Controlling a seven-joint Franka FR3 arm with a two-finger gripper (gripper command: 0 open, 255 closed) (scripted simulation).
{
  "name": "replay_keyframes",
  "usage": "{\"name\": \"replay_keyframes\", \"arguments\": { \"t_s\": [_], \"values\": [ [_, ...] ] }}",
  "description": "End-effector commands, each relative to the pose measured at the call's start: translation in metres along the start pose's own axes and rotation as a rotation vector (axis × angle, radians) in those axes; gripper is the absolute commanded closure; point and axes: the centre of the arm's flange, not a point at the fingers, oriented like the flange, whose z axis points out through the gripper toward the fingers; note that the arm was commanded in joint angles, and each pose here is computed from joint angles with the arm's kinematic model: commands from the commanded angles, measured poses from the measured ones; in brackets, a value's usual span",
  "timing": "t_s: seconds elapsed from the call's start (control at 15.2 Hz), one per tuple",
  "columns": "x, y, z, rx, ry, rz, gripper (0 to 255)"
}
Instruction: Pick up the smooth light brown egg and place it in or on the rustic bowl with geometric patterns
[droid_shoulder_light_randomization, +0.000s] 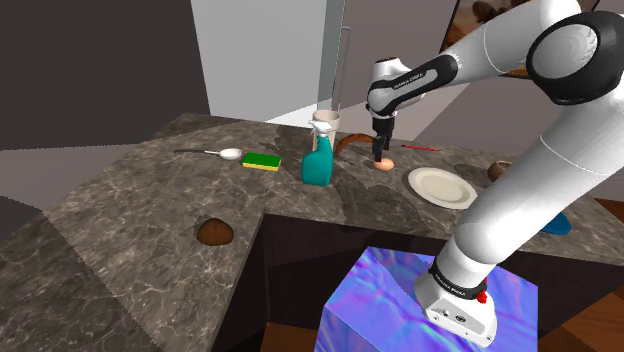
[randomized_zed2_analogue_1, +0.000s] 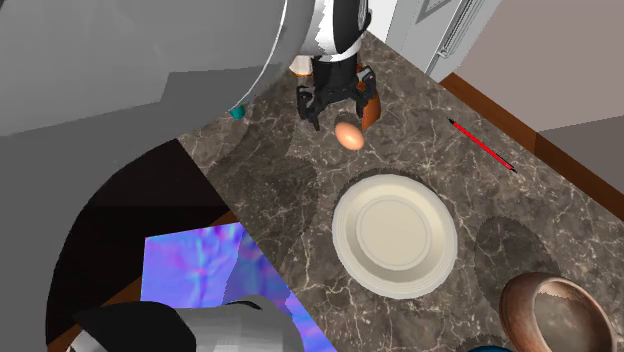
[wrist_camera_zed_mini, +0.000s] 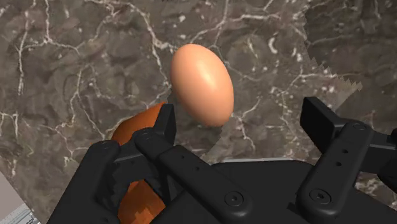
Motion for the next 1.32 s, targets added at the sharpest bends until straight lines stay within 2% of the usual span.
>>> {"name": "replay_keyframes", "arguments": {
  "t_s": [0.0, 0.59, 1.06, 1.12, 1.25],
  "values": [
    [0.007, 0.019, 0.02, -0.005, -0.013, -0.007, 0],
    [0.008, 0.023, 0.064, -0.006, -0.016, -0.008, 0],
    [0.008, 0.023, 0.064, -0.006, -0.016, -0.008, 0],
    [0.008, 0.023, 0.064, -0.006, -0.016, -0.008, 255],
    [0.008, 0.023, 0.064, -0.006, -0.016, -0.008, 255]
  ]
}}
